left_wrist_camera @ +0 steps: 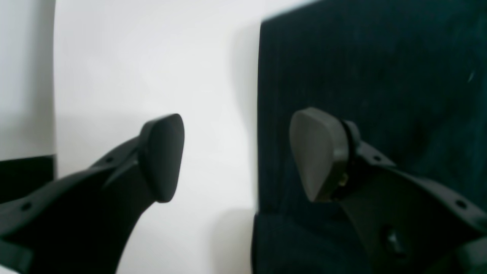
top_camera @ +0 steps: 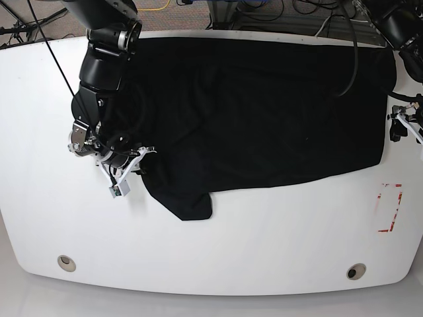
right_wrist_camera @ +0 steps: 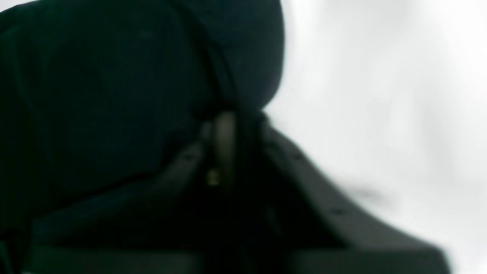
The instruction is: Fold the T-shirt properly
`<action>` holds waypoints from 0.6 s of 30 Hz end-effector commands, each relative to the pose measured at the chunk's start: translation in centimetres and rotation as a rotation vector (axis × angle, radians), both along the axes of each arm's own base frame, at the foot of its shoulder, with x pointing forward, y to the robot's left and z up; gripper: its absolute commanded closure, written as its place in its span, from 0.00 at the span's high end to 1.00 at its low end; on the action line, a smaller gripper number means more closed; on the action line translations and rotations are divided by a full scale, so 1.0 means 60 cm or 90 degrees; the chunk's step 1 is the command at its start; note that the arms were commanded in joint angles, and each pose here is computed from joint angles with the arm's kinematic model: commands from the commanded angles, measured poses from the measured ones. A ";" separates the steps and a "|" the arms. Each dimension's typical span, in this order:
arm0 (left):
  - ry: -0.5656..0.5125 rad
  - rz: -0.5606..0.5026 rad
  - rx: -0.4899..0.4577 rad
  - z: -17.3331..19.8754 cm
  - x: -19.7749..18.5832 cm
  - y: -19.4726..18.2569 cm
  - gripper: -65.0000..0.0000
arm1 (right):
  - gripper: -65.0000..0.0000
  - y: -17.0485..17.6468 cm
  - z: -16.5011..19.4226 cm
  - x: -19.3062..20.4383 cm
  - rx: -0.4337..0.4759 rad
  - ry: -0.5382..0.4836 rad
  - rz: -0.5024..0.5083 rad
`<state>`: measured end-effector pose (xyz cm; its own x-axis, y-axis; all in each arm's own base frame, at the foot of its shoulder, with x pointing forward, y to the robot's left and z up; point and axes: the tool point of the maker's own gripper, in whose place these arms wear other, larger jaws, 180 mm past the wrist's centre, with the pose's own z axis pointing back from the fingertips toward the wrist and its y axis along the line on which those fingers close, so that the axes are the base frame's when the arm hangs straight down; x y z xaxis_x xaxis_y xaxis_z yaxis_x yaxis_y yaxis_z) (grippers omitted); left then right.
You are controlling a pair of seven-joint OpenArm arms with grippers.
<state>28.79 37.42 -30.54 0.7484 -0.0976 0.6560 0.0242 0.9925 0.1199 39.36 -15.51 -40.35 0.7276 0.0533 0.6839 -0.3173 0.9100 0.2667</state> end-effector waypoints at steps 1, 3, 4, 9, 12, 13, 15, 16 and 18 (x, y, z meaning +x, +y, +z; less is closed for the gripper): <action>-0.032 0.016 -0.007 0.014 0.026 0.019 0.68 | 0.00 -0.019 0.041 0.031 -0.007 -0.051 -0.007; -0.037 0.027 -0.016 0.007 0.038 0.026 0.69 | 0.00 -0.020 0.044 0.034 -0.008 -0.054 -0.008; -0.036 0.030 -0.022 0.001 0.047 0.028 0.69 | 0.00 -0.020 0.044 0.034 -0.008 -0.054 -0.008; -0.037 0.024 -0.053 -0.022 0.098 0.019 0.69 | 0.00 -0.022 0.042 0.032 -0.009 -0.052 -0.008; -0.052 0.032 -0.075 -0.031 0.122 0.020 0.69 | 0.00 -0.022 0.040 0.030 -0.009 -0.050 -0.008; -0.054 0.034 -0.083 -0.035 0.127 0.020 0.69 | 0.00 -0.022 0.040 0.030 -0.009 -0.050 -0.008; -0.054 0.039 -0.106 -0.050 0.137 0.016 0.69 | 0.00 -0.022 0.040 0.030 -0.009 -0.050 -0.008; -0.054 0.042 -0.123 -0.057 0.144 0.013 0.69 | 0.00 -0.022 0.039 0.029 -0.009 -0.049 -0.008; -0.059 0.047 -0.153 -0.067 0.157 0.006 0.69 | 0.00 -0.020 0.039 0.029 -0.008 -0.049 -0.008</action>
